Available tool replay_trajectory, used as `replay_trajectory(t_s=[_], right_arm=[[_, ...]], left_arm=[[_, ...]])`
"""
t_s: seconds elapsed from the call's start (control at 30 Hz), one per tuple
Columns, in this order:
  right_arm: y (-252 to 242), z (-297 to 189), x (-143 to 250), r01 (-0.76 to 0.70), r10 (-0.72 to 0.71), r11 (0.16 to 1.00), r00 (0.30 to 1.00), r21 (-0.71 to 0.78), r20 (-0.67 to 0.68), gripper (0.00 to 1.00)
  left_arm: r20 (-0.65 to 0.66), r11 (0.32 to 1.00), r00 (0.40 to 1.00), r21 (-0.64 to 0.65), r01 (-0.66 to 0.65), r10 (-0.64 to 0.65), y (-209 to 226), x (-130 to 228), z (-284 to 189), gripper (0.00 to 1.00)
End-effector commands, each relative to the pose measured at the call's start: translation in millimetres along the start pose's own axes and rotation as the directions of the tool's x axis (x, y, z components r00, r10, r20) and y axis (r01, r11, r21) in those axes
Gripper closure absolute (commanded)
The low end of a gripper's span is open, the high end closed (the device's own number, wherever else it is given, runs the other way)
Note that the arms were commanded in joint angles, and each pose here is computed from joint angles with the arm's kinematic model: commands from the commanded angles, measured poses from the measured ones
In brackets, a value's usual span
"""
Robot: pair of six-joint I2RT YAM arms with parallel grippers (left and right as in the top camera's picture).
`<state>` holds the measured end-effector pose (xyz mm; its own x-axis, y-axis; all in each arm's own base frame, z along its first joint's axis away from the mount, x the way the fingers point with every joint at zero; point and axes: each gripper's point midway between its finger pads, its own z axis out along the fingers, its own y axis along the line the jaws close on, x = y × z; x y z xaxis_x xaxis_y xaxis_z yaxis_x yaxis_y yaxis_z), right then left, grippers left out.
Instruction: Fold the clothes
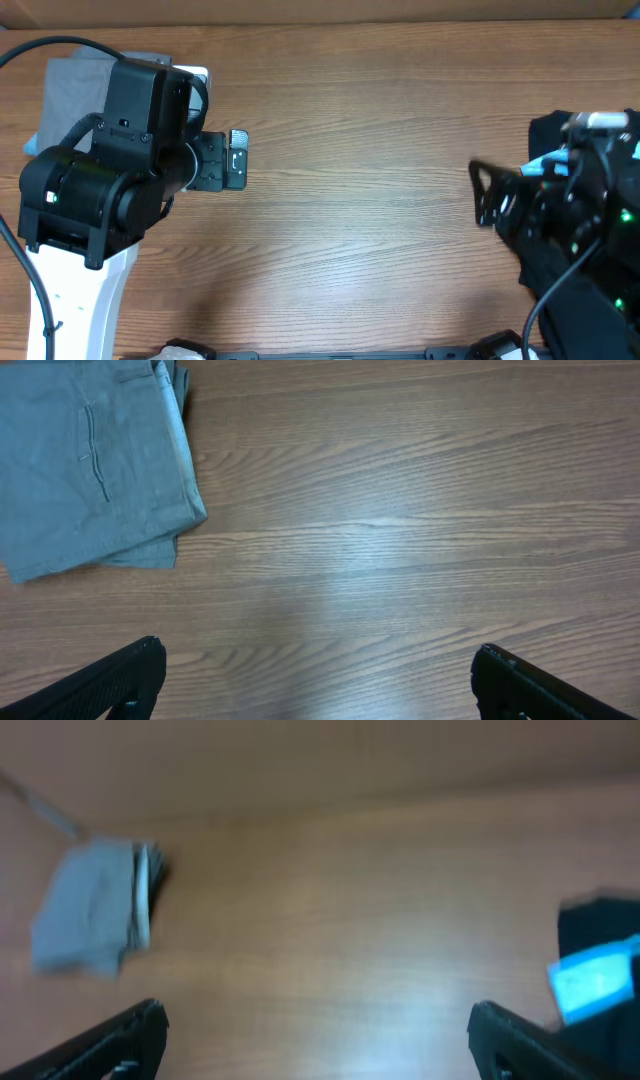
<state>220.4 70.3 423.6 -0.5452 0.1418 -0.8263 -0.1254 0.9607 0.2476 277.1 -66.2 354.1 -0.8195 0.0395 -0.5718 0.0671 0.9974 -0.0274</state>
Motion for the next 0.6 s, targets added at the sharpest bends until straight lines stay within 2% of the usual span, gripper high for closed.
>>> replay_trajectory(t_s=[0.0, 0.1, 0.2, 0.33, 0.57], right_arm=[[-8, 5, -12, -0.008, 0.004, 0.999, 0.996, 0.037, 0.092, 0.0], [-12, 14, -19, -0.03, 0.024, 0.999, 0.984, 0.031, 0.178, 0.0], [-25, 28, -9, -0.052, 0.041, 0.998, 0.975, 0.047, 0.217, 0.0], [-41, 53, 25, -0.07, 0.058, 0.997, 0.971, 0.044, 0.233, 0.0], [-52, 84, 98, -0.057, 0.068, 0.997, 0.959, -0.05, 0.275, 0.0]], left_arm=[[0.001, 1.0, 1.0, -0.016, 0.01, -0.01, 1, 0, 1, 0.0], [-0.002, 1.0, 1.0, -0.017, 0.011, -0.011, 1, 0, 2, 0.0], [-0.001, 1.0, 1.0, -0.017, 0.01, -0.01, 1, 0, 2, 0.0], [-0.002, 1.0, 1.0, -0.017, 0.01, -0.01, 1, 0, 2, 0.0], [-0.002, 1.0, 1.0, -0.017, 0.01, -0.01, 1, 0, 2, 0.0]])
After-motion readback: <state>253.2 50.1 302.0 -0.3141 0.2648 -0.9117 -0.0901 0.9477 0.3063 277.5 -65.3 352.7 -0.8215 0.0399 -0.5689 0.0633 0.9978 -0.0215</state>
